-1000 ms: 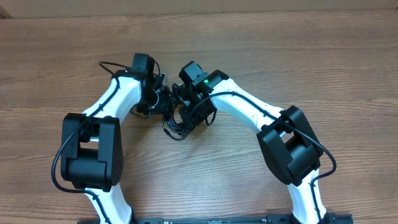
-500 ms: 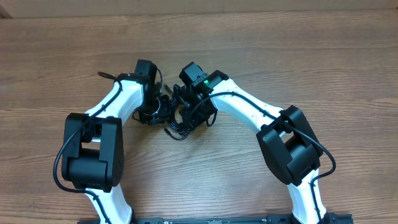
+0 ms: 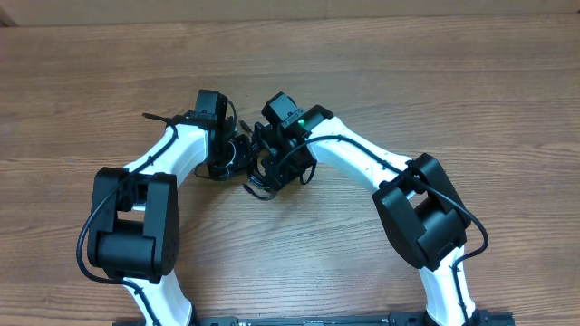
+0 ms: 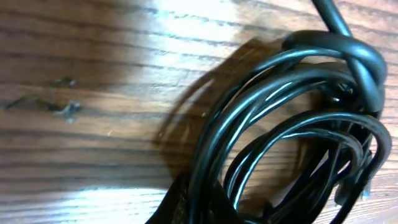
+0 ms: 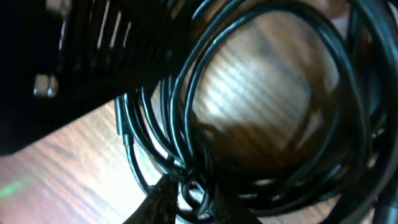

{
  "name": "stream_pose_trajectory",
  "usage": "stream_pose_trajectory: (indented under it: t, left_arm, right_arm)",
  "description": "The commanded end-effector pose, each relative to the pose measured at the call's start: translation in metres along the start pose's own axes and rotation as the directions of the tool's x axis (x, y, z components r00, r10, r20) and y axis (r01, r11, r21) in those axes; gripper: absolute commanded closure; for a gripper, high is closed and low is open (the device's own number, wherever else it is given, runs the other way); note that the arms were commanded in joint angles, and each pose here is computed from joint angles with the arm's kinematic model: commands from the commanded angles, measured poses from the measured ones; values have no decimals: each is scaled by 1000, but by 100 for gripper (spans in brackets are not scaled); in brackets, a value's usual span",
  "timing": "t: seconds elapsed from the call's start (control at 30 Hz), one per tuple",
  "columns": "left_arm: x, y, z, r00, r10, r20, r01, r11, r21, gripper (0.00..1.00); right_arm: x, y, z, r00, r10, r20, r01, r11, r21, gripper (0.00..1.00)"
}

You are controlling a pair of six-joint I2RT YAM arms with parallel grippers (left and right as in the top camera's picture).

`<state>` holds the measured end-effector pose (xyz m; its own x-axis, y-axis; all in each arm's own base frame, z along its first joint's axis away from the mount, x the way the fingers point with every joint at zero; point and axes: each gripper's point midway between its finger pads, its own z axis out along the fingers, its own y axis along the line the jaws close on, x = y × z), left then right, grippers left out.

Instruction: Untangle cables

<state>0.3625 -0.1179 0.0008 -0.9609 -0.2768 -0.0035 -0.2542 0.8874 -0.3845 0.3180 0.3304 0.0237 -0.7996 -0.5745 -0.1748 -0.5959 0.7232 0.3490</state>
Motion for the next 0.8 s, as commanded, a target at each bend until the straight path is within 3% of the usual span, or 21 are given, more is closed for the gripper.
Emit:
stream_pose_trajectory:
  t: [0.0,0.43,0.77]
  left_arm:
    - [3,18,14,1000,-28,-7,28,999,-38,96]
    - [-15,35,5,996,76,34,-75,997,-34,96]
    - [-14,32,6,996,82,28,-81,996,-25,96]
  right_arm:
    - [-3,-10,5,997,72,28,-73,996,46,77]
    - [-30,-18,2,987,78,142,-91,992,82,76]
    - [-12,-7,5,993,102,65,-103,994,21,76]
